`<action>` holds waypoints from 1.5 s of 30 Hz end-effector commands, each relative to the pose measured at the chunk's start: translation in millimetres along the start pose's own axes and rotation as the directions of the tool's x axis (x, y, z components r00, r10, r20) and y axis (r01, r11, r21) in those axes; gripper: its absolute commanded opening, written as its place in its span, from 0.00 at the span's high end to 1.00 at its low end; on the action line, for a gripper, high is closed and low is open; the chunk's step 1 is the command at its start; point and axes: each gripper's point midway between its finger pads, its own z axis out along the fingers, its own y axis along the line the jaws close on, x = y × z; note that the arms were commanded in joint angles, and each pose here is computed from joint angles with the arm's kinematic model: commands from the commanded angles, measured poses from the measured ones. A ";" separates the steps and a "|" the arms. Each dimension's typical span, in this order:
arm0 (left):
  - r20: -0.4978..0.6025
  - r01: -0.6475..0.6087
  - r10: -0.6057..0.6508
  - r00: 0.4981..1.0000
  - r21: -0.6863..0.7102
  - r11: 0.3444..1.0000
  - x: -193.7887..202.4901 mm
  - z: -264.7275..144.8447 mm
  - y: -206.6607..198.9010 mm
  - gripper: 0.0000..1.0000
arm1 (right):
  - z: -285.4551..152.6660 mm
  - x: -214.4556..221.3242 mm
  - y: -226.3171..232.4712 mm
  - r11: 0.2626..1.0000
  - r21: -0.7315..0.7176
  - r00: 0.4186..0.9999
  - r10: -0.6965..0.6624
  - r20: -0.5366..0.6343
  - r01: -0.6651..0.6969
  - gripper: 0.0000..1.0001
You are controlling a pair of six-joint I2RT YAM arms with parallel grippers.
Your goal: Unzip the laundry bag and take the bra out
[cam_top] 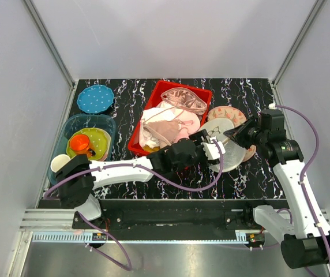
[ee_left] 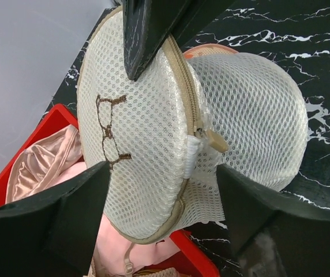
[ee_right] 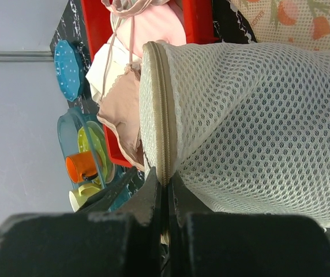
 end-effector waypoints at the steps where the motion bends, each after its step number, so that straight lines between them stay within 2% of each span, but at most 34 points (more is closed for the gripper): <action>1: 0.092 0.007 0.001 0.996 -0.085 0.996 -34.1 4.5 24.7 0.35 | -9.8 -7.5 20.5 0.995 -0.096 0.999 -0.031 0.037 0.035 1.00; 3: 0.089 0.016 -0.007 0.996 -0.093 0.996 -33.2 6.0 26.0 0.50 | -9.5 -6.6 18.4 0.995 -0.091 0.999 -0.037 0.035 0.041 1.00; 4: 0.086 0.020 -0.011 0.996 -0.104 0.994 -33.3 5.7 28.2 0.64 | -8.6 -6.5 17.0 0.996 -0.085 0.999 -0.038 0.035 0.041 1.00; 7: 0.078 0.035 -0.026 0.997 -0.111 0.993 -36.3 4.8 32.2 0.83 | -6.0 -4.9 11.2 0.997 -0.068 0.999 -0.034 0.033 0.036 1.00; 8: 0.080 0.036 -0.028 0.996 -0.108 0.993 -39.5 4.8 32.4 0.96 | -5.3 -5.0 9.7 0.997 -0.064 0.999 -0.034 0.034 0.036 1.00; 9: 0.079 0.050 -0.042 0.996 -0.103 0.993 -41.5 2.8 32.4 1.00 | -3.1 -3.5 5.9 0.998 -0.053 0.999 -0.031 0.029 0.033 1.00; 14: 0.097 0.086 -0.081 0.992 -0.046 0.995 -54.1 -4.5 27.7 1.00 | -4.2 -4.3 -4.8 0.999 -0.011 0.998 -0.039 0.049 0.040 0.98; 16: 0.126 0.123 -0.117 0.985 -0.035 0.992 -64.6 -10.9 28.5 1.00 | -8.1 -6.2 -8.3 0.999 0.009 0.997 -0.052 0.065 0.052 0.83; 17: 0.134 0.135 -0.129 0.983 -0.036 0.990 -67.9 -13.4 29.8 1.00 | -10.3 -8.7 -10.6 0.997 0.022 0.994 -0.074 0.081 0.072 0.66; 21: 0.148 0.282 -0.264 0.953 -0.117 0.952 -75.2 -20.0 48.9 1.00 | -35.8 -15.8 -12.5 0.989 0.049 0.978 -0.148 0.148 0.142 0.47; 25: 0.109 0.373 -0.362 0.926 -0.097 0.923 -79.9 -14.0 54.6 1.00 | -57.2 -18.4 -8.9 0.973 0.054 0.958 -0.229 0.174 0.223 0.46; 27: -0.003 0.421 -0.423 0.906 -0.069 0.904 -64.6 -7.9 46.7 1.00 | -65.7 -13.2 -3.4 0.957 0.021 0.944 -0.287 0.161 0.288 0.47; 28: 0.006 0.447 -0.447 0.894 -0.018 0.894 -83.1 -6.2 52.2 1.00 | -68.2 -11.0 -3.6 0.946 0.014 0.934 -0.322 0.153 0.324 0.47; 29: -0.095 0.459 -0.457 0.884 0.003 0.888 -60.4 1.3 40.0 1.00 | -69.8 -8.1 -3.9 0.940 0.009 0.930 -0.339 0.144 0.341 0.48; 32: -0.146 0.524 -0.511 0.847 0.067 0.849 -58.7 7.9 32.7 1.00 | -73.6 0.5 -16.1 0.920 0.038 0.915 -0.391 0.098 0.389 0.50; 36: -0.152 0.567 -0.550 0.821 0.116 0.815 -61.9 9.3 30.0 1.00 | -73.0 11.3 -15.4 0.905 -0.008 0.903 -0.425 0.058 0.426 0.51; 45: -0.195 0.575 -0.544 0.816 0.174 0.800 -66.1 11.7 21.2 1.00 | -61.8 13.1 7.8 0.892 -0.119 0.900 -0.434 0.042 0.436 0.56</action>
